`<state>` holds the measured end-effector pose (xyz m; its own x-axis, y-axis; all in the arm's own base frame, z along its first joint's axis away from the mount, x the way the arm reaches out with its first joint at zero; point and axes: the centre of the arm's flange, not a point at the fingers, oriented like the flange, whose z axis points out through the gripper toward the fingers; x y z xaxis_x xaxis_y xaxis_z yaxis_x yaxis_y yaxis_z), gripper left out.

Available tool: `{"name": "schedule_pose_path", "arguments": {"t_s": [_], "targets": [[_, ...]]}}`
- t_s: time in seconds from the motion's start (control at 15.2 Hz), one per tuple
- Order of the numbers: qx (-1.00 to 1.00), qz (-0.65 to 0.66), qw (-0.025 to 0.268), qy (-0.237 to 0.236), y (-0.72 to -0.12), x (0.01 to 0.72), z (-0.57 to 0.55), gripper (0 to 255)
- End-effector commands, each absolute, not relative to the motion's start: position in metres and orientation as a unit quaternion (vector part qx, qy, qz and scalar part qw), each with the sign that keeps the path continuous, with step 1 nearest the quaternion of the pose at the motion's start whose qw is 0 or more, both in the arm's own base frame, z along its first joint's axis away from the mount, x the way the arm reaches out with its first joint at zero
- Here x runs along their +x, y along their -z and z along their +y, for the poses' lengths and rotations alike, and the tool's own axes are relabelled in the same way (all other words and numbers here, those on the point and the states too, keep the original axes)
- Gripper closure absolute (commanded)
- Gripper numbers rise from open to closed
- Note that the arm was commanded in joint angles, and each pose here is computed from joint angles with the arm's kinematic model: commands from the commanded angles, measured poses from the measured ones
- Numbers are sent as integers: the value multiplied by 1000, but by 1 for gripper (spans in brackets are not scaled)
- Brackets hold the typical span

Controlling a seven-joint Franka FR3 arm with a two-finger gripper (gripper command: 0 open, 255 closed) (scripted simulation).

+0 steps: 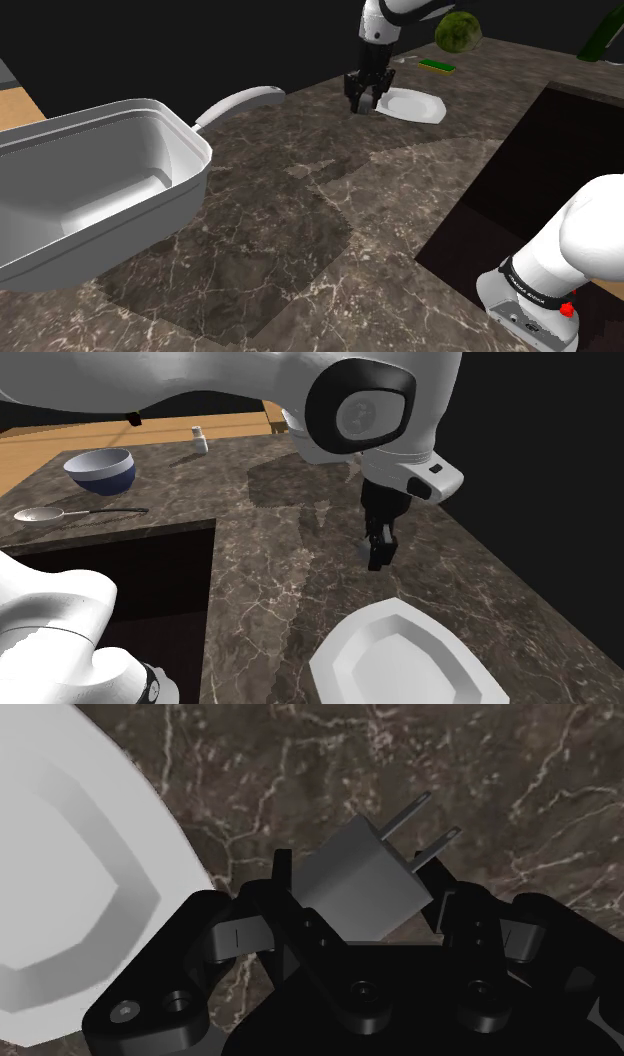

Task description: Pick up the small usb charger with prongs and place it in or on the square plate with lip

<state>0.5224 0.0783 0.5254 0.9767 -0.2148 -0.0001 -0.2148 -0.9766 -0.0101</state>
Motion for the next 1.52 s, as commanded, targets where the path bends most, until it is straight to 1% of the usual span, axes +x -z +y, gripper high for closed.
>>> {"name": "schedule_pose_path", "arguments": {"t_s": [0.0,0.4,1.45], "targets": [[-994,108,5,0,-536,523,78,255],[-994,108,5,0,-568,523,78,255],[-994,108,5,0,-563,508,-133,255]]}}
